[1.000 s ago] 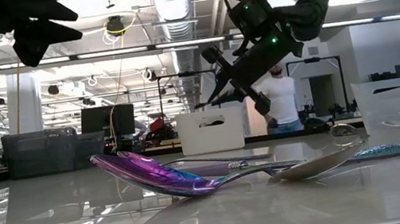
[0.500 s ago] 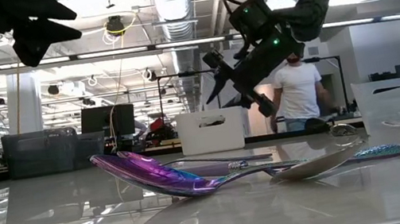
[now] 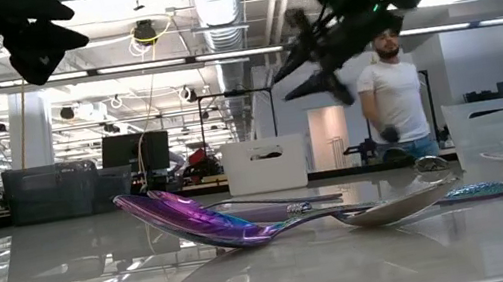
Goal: Sort silverware by color (type)
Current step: Put the blue spoon into the black bin
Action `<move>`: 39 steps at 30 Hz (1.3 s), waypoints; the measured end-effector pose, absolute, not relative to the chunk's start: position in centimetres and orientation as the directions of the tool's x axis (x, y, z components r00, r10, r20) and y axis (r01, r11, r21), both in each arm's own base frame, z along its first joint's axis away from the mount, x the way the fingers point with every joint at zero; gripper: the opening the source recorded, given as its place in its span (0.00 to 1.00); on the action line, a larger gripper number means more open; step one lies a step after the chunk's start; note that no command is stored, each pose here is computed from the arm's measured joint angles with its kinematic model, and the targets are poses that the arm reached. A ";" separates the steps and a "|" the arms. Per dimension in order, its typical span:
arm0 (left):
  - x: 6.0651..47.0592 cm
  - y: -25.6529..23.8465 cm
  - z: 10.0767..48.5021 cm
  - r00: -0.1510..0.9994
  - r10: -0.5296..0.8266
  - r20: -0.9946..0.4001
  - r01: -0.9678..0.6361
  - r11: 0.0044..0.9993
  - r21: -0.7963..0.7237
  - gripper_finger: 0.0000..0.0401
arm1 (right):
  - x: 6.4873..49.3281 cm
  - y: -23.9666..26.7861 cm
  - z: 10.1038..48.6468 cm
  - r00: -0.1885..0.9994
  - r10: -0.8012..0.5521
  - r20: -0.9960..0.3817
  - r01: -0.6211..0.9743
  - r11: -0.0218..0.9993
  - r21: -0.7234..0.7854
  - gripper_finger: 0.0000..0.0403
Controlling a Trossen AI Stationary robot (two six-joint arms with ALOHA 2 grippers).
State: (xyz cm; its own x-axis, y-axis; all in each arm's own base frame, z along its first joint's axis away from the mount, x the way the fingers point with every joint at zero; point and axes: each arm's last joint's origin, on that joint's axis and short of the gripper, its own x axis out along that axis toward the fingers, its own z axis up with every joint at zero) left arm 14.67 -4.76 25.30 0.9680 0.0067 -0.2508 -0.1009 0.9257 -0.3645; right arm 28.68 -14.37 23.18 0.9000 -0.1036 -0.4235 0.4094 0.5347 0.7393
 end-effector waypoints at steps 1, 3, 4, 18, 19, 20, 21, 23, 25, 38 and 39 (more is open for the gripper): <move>14.6 -4.8 25.2 0.967 0.007 -0.256 -0.100 0.930 -0.355 0.38 | 27.8 -14.0 23.9 0.885 -0.117 -0.451 0.436 0.552 0.711 0.47; 14.6 -5.0 25.1 0.965 -0.003 -0.263 -0.091 0.935 -0.343 0.38 | 26.2 -12.8 25.2 0.853 -0.130 -0.506 0.473 0.603 0.642 0.46; 14.7 -5.1 24.8 0.964 -0.007 -0.265 -0.087 0.936 -0.340 0.38 | 25.6 -11.8 25.8 0.839 -0.124 -0.529 0.479 0.631 0.611 0.45; 19.7 -8.8 19.1 0.954 -0.184 -0.237 0.112 0.951 -0.287 0.38 | 24.9 8.6 27.7 0.857 0.223 -0.465 0.048 0.864 0.502 0.45; 20.4 -9.2 18.9 0.947 -0.192 -0.259 0.118 0.954 -0.275 0.38 | 25.1 9.8 27.4 0.860 0.235 -0.452 0.020 0.871 0.491 0.45; 21.1 -9.5 18.6 0.938 -0.197 -0.284 0.122 0.957 -0.262 0.38 | 25.3 11.2 26.8 0.860 0.249 -0.446 -0.012 0.883 0.470 0.45; 21.8 -9.9 18.4 0.927 -0.202 -0.315 0.126 0.961 -0.246 0.38 | 25.6 12.4 26.2 0.858 0.266 -0.440 -0.047 0.893 0.447 0.45; 23.1 -10.6 17.8 0.904 -0.215 -0.370 0.138 0.965 -0.224 0.38 | 26.2 14.4 24.7 0.844 0.290 -0.451 -0.121 0.922 0.367 0.45; 24.1 -11.1 17.3 0.876 -0.211 -0.434 0.133 0.970 -0.203 0.38 | 27.0 15.9 22.9 0.841 0.282 -0.462 -0.163 0.946 0.281 0.45; 26.6 -11.7 20.2 0.536 0.041 -0.843 -0.035 0.999 0.026 0.38 | 36.0 8.6 14.7 0.796 -0.203 -0.570 0.312 0.945 0.099 0.41; 26.7 -11.7 20.7 0.541 0.069 -0.838 -0.053 0.997 0.047 0.38 | 36.6 8.1 14.4 0.793 -0.208 -0.572 0.313 0.946 0.090 0.41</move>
State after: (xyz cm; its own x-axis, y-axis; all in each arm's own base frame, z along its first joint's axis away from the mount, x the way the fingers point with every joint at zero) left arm 26.74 -11.70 20.70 0.5413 0.0685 -0.8380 -0.0533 0.9975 0.0471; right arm 36.65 8.10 14.37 0.7933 -0.2077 -0.5724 0.3125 0.9456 0.0899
